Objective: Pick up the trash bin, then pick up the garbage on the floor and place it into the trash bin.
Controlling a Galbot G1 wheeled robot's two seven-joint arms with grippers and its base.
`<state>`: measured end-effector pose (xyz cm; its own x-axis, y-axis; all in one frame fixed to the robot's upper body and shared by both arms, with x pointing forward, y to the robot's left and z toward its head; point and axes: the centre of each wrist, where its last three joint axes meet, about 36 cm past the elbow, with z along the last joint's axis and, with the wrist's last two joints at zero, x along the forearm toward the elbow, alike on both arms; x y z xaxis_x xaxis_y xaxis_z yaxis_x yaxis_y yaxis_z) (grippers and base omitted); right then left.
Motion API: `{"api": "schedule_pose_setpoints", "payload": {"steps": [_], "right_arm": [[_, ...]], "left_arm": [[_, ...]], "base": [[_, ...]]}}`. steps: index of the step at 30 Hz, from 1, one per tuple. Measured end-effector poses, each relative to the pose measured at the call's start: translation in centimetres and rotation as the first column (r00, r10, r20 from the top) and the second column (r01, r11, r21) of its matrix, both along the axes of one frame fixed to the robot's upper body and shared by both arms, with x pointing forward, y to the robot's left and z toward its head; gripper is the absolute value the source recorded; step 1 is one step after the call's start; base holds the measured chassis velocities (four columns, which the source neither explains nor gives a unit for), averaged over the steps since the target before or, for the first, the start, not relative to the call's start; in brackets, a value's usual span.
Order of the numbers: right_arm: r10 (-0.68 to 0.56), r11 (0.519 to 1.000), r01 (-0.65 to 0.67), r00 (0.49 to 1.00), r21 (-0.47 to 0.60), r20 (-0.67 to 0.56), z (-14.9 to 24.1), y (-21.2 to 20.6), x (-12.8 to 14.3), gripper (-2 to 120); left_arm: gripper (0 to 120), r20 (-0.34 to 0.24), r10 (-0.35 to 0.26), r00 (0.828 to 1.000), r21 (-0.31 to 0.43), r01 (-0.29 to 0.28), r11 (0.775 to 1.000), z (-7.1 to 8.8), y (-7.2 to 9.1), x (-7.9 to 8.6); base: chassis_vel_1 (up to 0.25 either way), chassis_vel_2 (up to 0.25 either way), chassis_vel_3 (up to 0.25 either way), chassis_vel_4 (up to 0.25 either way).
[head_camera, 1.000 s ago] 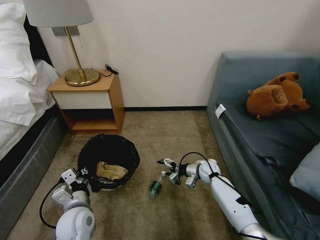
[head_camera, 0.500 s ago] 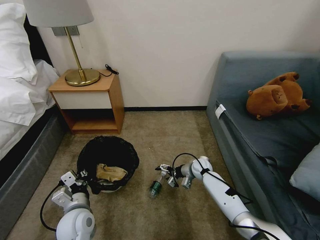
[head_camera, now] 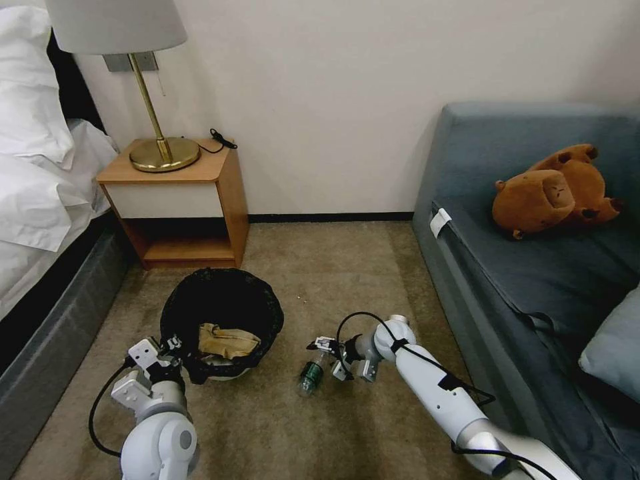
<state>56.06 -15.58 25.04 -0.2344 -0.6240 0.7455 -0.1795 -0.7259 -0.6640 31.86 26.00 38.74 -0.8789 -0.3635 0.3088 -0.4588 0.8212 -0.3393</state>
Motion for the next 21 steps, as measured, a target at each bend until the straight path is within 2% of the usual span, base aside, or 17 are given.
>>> {"api": "schedule_pose_setpoints", "payload": {"steps": [7, 21], "right_arm": [[0.03, 0.999, -0.031, 0.999, -0.02, -0.015, -0.9, 1.2, -0.5, 100], [0.016, 0.998, -0.02, 0.998, -0.067, -0.062, -3.1, 0.9, -0.7, 100]], "left_arm": [[4, 0.002, 0.006, 1.0, 0.003, -0.006, 1.0, 0.2, 0.2, -0.3], [4, 0.0, 0.01, 1.0, 0.004, -0.01, 1.0, 0.4, 0.2, -0.9]], "base": [[0.0, 0.0, 0.0, 0.0], [0.0, 0.0, 0.0, 0.0]]}}
